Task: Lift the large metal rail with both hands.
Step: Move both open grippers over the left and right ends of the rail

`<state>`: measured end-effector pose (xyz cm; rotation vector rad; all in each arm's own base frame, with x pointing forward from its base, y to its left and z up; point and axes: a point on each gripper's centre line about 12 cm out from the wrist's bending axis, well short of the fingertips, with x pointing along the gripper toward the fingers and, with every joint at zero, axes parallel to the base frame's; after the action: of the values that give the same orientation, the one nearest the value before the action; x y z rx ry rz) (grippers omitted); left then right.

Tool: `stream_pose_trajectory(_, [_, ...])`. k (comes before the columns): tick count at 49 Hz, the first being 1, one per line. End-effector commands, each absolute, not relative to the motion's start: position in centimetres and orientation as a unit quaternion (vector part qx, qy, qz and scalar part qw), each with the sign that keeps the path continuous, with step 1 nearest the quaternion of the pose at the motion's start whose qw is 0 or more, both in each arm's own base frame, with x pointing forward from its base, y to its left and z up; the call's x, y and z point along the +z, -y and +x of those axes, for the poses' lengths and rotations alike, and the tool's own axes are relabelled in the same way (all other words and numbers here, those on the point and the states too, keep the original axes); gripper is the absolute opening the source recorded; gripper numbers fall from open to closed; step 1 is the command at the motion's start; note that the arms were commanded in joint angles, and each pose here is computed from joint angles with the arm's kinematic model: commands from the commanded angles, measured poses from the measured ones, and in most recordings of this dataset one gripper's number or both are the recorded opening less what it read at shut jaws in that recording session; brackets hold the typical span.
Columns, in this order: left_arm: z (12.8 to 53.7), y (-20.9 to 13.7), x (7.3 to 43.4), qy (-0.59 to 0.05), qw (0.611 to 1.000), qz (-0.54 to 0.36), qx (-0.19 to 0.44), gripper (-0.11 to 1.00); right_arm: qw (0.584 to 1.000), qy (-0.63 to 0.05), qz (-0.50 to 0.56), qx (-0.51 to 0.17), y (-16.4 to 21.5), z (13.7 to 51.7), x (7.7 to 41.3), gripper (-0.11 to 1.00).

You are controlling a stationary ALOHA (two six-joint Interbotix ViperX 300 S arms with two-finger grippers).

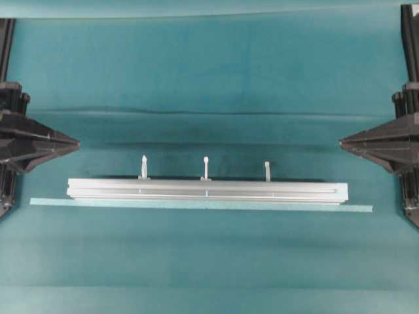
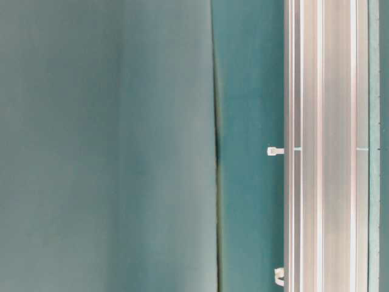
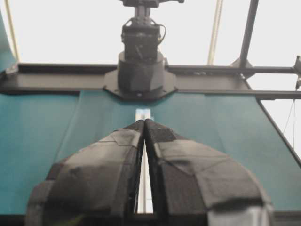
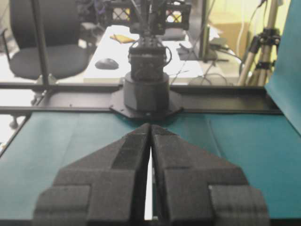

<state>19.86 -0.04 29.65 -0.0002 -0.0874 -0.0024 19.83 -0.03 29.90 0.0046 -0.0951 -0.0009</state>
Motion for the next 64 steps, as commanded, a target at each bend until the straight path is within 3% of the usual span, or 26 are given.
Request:
stream_pose_trajectory(1, [21.3,-0.1,29.1,0.017,0.999,-0.028,0.001,0.14,0.999,0.038,0.02,-0.001,0.0,20.4,29.6,0.11])
stream_pose_trajectory(9, [22.1,0.0,30.4,0.02,0.998,-0.058,-0.003,-0.02,0.997,-0.011,0.077,-0.011,0.3,21.2,29.0,0.0])
stream_pose_trajectory(19, [22.9,0.4,30.5,-0.055,0.997,-0.062,-0.005,-0.02,0.995,-0.061,0.083,-0.013,0.3,21.7,29.2,0.0])
stream_pose_trajectory(31, [24.7,0.5,30.7,-0.201,0.978,-0.058,0.004,-0.02,0.972,-0.21,0.1,-0.024,0.4,22.2,28.2,0.0])
stream_pose_trajectory(43, [26.2,0.6,30.2,-0.299,0.953,-0.05,0.009,-0.02,0.949,-0.298,0.095,-0.037,0.9,23.3,27.5,0.0])
stream_pose_trajectory(64, [26.8,0.4,26.6,-0.461,0.886,-0.032,0.018,-0.02,0.836,-0.542,0.08,-0.039,0.9,26.8,23.8,0.0])
